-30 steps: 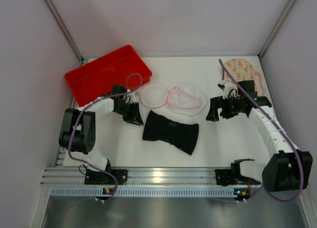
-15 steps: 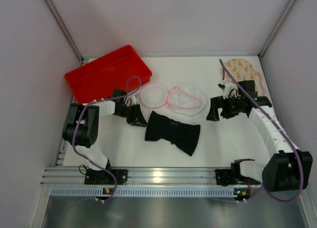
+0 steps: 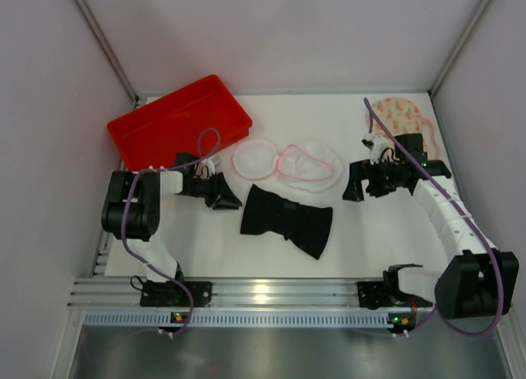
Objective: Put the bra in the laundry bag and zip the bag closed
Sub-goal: Adjust the bra at the center of the board.
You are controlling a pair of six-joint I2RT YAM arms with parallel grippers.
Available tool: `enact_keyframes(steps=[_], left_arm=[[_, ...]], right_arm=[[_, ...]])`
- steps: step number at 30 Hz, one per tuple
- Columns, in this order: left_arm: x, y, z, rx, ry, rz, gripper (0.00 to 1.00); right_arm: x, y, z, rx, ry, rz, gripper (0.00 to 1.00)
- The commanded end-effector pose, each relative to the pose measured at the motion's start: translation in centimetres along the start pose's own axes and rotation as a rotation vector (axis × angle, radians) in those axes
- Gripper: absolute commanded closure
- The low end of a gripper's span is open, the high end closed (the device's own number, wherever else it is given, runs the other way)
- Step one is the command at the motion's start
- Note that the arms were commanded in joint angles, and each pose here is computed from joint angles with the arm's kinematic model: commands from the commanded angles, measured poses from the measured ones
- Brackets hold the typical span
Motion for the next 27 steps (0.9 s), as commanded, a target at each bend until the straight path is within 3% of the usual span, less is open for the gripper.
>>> enact_keyframes(steps=[1, 6, 21, 24, 27], left_arm=[[0.2, -0.8, -0.1, -0.103, -0.018, -0.030, 0.65], [-0.5, -0.1, -0.6, -0.117, -0.002, 0.005, 0.61], [-0.7, 0.7, -1.4, -0.171, -0.005, 0.017, 0.63], [-0.4, 0.4, -1.3, -0.182, -0.019, 0.009, 0.66], [0.2, 0.0, -1.2, -0.191, -0.025, 0.002, 0.76]], right_arm=[[1.0, -0.2, 0.3, -0.006, -0.052, 0.027, 0.01], [1.0, -0.2, 0.2, -0.006, -0.051, 0.026, 0.01], [1.0, -0.4, 0.0, -0.009, -0.047, 0.022, 0.01], [1.0, -0.4, 0.0, -0.009, -0.045, 0.021, 0.01], [1.0, -0.4, 0.0, -0.010, -0.045, 0.024, 0.01]])
Point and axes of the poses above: each gripper's point midway between its finger pads, its own z axis back along the fingers, its own y axis along the line the jaws close on, x = y × z, the point moved 7 cm from there along z, back along the fingers, and after that the axes turned 6 degrees about -z, right-handed, at the moved point
